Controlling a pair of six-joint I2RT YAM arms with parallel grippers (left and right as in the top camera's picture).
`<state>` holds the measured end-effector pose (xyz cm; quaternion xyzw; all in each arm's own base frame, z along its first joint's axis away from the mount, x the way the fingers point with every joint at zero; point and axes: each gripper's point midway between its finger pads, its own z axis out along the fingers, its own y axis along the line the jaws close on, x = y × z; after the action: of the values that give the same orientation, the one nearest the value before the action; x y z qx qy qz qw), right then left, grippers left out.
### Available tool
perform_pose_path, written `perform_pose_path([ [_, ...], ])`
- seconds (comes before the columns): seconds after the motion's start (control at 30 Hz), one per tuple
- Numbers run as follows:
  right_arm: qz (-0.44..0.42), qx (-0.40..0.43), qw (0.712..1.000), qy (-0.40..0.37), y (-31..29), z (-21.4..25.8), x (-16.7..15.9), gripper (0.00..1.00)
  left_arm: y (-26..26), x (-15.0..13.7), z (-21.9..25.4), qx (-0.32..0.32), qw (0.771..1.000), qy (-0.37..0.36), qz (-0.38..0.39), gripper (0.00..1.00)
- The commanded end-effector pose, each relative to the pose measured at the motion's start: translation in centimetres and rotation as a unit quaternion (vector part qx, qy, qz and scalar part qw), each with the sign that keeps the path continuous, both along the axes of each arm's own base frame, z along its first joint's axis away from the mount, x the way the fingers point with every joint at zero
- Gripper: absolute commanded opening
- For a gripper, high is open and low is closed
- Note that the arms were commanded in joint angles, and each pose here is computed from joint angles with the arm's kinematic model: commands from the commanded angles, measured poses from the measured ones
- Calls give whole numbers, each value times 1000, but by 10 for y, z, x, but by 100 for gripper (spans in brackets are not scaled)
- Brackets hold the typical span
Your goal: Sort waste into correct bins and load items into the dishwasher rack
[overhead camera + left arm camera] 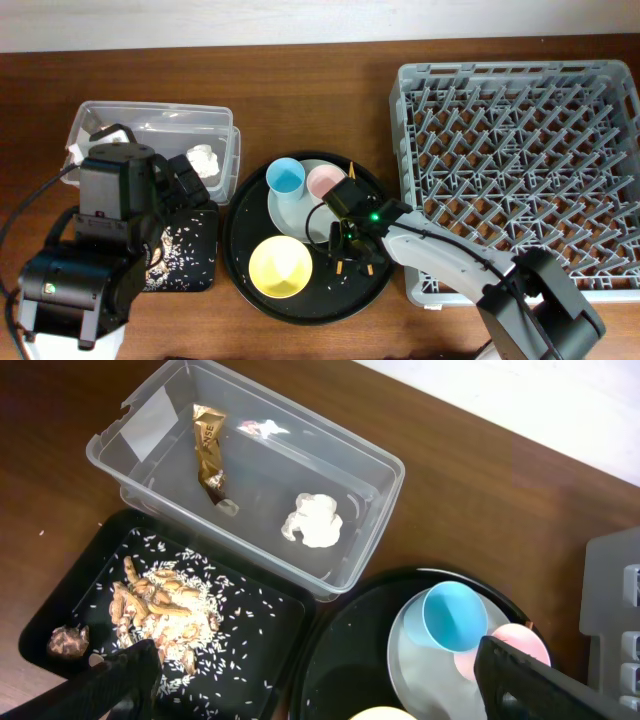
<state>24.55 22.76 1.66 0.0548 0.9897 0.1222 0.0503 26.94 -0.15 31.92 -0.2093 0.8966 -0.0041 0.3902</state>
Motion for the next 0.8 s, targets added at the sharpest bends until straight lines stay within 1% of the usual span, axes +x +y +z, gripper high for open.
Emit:
perform_pose_path([
  [0.0, 2, -19, 1000, -7, -2, -5, -3, 26, 1, -1, 4, 4, 1000, -5, -1, 99],
  [0.1, 18, -16, 1000, -19, 9, -4, -6, 25, 1, -1, 4, 4, 1000, -5, -1, 99],
  [0.27, 15, -37, 999, -31, 3, -8, -2, 24, 1, -1, 4, 4, 1000, -5, -1, 99],
  [0.43, 16, -45, 999, -18, 1, -17, -5, 23, 1, -1, 4, 4, 1000, -5, -1, 99],
  [0.53, 16, -40, 999, -17, 3, -16, -5, 20, 1, -1, 4, 4, 1000, -5, -1, 99],
  [0.57, 17, -37, 999, -19, 4, -14, -4, 16, 1, -1, 4, 4, 1000, -5, -1, 99],
  [0.67, 18, -34, 999, -22, 5, -11, -3, 16, 1, -1, 4, 3, 1000, -5, -1, 99],
  [0.73, 18, -36, 999, -21, 4, -11, -4, 7, 1, -1, 4, 4, 1000, -5, -1, 99],
  [0.77, 18, -34, 999, -23, 5, -8, -3, 7, 1, -1, 4, 4, 1000, -5, -1, 99],
])
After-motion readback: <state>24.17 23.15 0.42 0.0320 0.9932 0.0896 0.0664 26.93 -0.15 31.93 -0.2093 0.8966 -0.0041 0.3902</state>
